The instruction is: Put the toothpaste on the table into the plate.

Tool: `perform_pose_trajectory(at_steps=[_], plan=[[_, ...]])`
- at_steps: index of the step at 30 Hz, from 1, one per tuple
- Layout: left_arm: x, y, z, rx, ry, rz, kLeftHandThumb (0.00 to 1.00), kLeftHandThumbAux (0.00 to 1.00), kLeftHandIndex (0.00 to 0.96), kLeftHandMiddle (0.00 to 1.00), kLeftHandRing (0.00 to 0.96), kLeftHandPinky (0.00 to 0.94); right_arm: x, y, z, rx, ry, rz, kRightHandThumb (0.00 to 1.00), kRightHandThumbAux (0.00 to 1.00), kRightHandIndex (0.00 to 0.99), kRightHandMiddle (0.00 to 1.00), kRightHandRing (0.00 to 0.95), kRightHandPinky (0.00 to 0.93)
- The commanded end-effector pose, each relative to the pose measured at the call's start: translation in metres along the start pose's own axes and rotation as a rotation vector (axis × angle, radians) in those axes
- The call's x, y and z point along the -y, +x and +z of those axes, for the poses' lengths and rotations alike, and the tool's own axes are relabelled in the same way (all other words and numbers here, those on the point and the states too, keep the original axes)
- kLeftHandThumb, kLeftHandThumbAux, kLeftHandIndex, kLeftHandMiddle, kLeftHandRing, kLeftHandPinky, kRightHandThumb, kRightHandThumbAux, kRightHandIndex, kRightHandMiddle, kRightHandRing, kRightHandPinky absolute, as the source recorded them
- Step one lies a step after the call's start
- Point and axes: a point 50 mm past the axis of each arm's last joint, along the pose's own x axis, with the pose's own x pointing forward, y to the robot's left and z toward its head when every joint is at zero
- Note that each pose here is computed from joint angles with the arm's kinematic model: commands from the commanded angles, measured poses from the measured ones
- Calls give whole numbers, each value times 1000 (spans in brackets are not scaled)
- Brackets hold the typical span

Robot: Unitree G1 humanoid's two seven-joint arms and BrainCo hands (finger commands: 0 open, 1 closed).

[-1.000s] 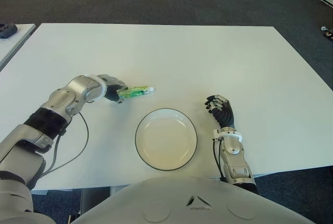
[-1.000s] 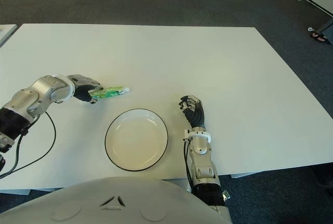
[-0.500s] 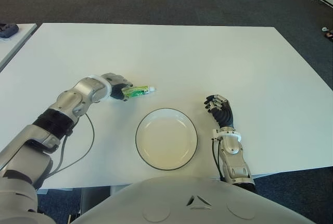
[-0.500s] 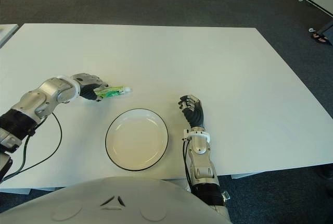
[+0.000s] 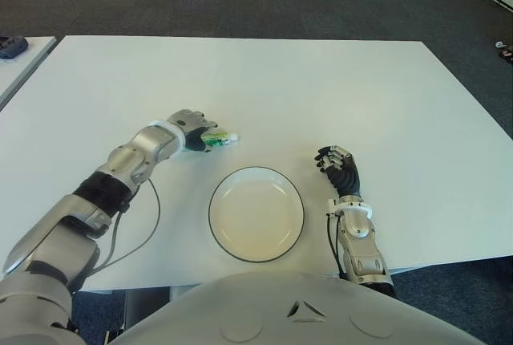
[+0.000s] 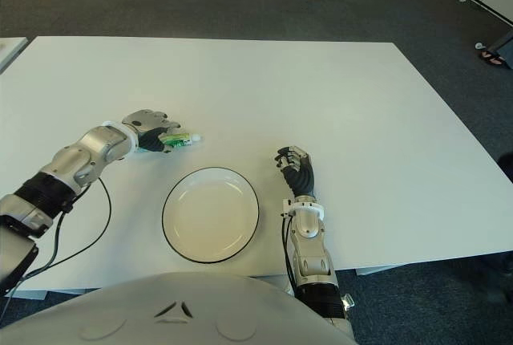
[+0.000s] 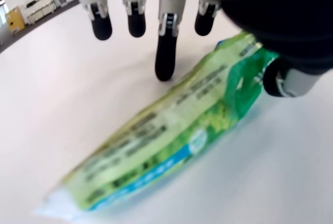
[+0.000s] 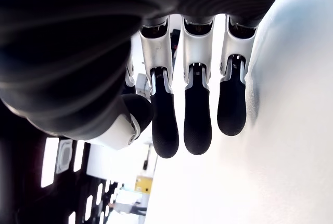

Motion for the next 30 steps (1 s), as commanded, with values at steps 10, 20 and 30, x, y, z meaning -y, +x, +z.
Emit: perform_pose_trajectory(at_steps=[10,20,30], plan=[[66,14,29,39,-25,49,381,302,40,103,93,138,1,-1,-3,-25,7,-8,709,730,429,535,529,523],[75,15,27,47,-34,102,427,323,87,168,145,156,2,0,-3,-17,5,-6,709,730,428,537,533,535],[71,15,22,86,6,78,437,346,119,175,151,152,2,-1,-3,-23,1,-8,708,730,428,538,536,541]])
